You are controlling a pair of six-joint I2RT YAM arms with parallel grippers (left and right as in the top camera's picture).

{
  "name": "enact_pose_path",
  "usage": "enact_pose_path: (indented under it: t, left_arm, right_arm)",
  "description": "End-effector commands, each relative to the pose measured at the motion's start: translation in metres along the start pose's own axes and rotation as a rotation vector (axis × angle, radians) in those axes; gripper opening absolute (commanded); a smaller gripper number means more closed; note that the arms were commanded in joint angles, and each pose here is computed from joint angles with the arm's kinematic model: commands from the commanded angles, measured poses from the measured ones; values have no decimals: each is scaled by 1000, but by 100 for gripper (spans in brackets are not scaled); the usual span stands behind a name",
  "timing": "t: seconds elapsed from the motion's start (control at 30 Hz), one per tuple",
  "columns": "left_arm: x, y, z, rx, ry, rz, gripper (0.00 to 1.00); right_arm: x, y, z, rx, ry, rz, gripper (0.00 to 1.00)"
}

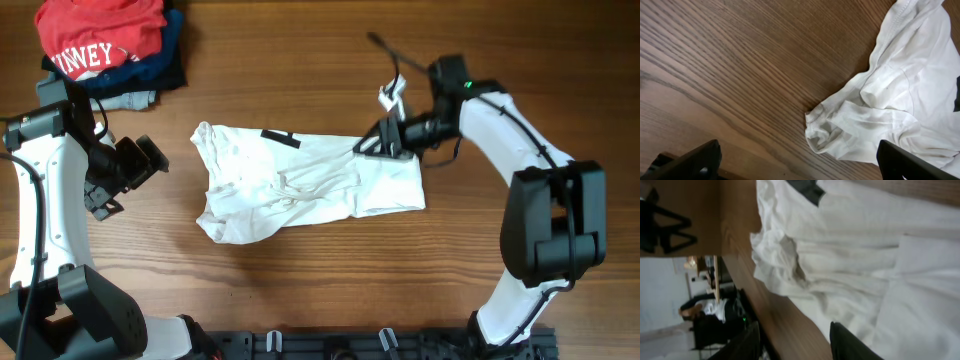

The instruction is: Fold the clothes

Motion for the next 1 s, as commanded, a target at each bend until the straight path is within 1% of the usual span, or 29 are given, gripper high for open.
enact_pose_path:
  t: [0.0, 0.03, 0.07, 0.1, 0.17, 0.2, 0.23, 0.27, 0.3, 0.33, 0.37, 0.47, 0.53, 0.57, 0.67, 0.7, 0.77, 0.93, 0.97]
  left_arm:
    - [-1, -1, 1, -10, -1, -15, 100]
    - [-1, -1, 1, -11, -2, -15, 100]
    - [-1, -1, 1, -11, -2, -15, 100]
    - [-1, -1, 1, -11, -1, -15, 100]
    - [-1, -2, 1, -22, 3, -20, 100]
    - [-2, -7, 1, -57, 10, -64, 100]
    - [-3, -15, 2, -114, 18, -117, 100]
    - [-2, -19, 2, -137, 15, -128, 100]
    - [1, -22, 2, -152, 2, -131, 100]
    - [4, -26, -1, -179, -10, -145, 100]
    - [9, -36, -8, -247, -25, -178, 100]
    - [17, -49, -39, -340, -20, -226, 100]
    - [20, -54, -55, -371, 18, -235, 100]
    - [19, -59, -60, -413, 37, -270, 100]
    - [23, -63, -77, -433, 57, -308, 100]
    - [23, -63, -85, -436, 81, -303, 100]
    - [15, -68, -101, -505, 154, -325, 100]
    - [6, -62, -141, -491, 279, -301, 100]
    - [3, -62, -147, -502, 296, -323, 100]
  right_arm:
    - [-46, -34, -37, 94, 73, -79, 50]
    - [-56, -46, -46, 101, 76, -123, 50]
    - [-60, -60, -56, 103, 72, -179, 47]
    - [-58, -64, -58, 90, 63, -169, 47]
    - [-47, -66, -50, -5, 41, -215, 44]
    - [-39, -59, -41, -43, 18, -204, 44]
    - [-31, -46, -27, -93, -11, -171, 48]
    - [-22, -34, -2, -213, -55, -163, 53]
    - [-15, -21, 25, -326, -110, -165, 72]
    - [-12, -8, 40, -368, -142, -154, 95]
    - [-10, 24, 66, -387, -205, -104, 100]
    - [-25, 65, 93, -380, -271, -37, 99]
    - [-36, 77, 101, -379, -280, -27, 100]
    - [-42, 82, 104, -380, -278, -19, 100]
    - [-52, 86, 106, -383, -252, 7, 100]
    - [-54, 86, 105, -381, -245, 0, 99]
    - [-53, 86, 105, -381, -248, 3, 99]
    - [-53, 86, 106, -381, -249, 5, 99]
    - [-52, 86, 106, -381, -251, 7, 99]
Point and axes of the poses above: each gripper's point midway between its finger pads, its own z axis back along the fingers, its own y axis along the line the jaws close on, x = y × z, the point moved 3 cm from there along z, back along the fingers
